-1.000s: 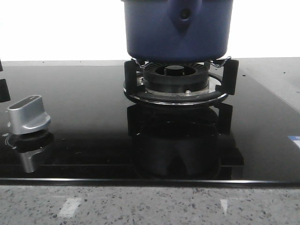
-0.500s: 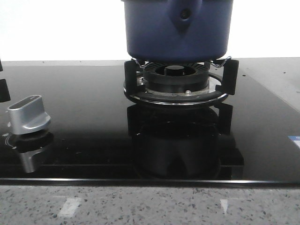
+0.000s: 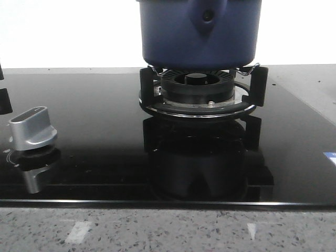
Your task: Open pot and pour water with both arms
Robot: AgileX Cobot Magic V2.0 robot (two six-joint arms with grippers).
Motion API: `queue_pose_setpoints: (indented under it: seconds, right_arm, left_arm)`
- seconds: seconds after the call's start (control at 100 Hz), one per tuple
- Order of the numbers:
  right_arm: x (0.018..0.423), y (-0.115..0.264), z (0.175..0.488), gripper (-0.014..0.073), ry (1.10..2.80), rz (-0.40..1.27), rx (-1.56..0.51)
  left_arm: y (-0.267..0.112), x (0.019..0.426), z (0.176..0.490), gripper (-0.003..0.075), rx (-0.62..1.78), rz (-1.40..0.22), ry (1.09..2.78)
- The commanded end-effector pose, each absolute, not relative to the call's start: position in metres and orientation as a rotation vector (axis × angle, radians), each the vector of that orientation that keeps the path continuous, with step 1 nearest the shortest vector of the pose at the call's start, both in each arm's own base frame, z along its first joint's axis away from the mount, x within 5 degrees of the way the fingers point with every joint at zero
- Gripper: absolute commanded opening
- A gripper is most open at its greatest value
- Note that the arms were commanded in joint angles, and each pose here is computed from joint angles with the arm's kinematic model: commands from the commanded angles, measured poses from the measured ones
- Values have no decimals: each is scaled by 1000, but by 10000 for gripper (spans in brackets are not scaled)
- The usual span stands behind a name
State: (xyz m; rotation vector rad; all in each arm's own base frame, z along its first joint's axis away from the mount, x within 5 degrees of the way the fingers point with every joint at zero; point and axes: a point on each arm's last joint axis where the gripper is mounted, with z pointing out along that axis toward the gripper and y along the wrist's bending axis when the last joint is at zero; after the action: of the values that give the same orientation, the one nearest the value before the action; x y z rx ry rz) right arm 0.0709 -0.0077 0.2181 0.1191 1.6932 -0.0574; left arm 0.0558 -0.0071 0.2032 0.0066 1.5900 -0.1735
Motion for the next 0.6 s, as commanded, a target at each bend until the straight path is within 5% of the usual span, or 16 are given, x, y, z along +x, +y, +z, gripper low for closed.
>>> queue_pose_setpoints:
  seconds: [0.0,0.15,0.59]
  right_arm:
    - [69,-7,219,-46,1585,-66,104]
    - [60,-7,196,-46,1576,-68,102]
    - [55,-6,198,-45,1529,-83,91]
  left_arm:
    - [-6,55,200,-20,-10,-178,1525]
    - [-6,55,200,-20,-10,-178,1525]
    - [-6,55,201,-20,-10,-178,1523]
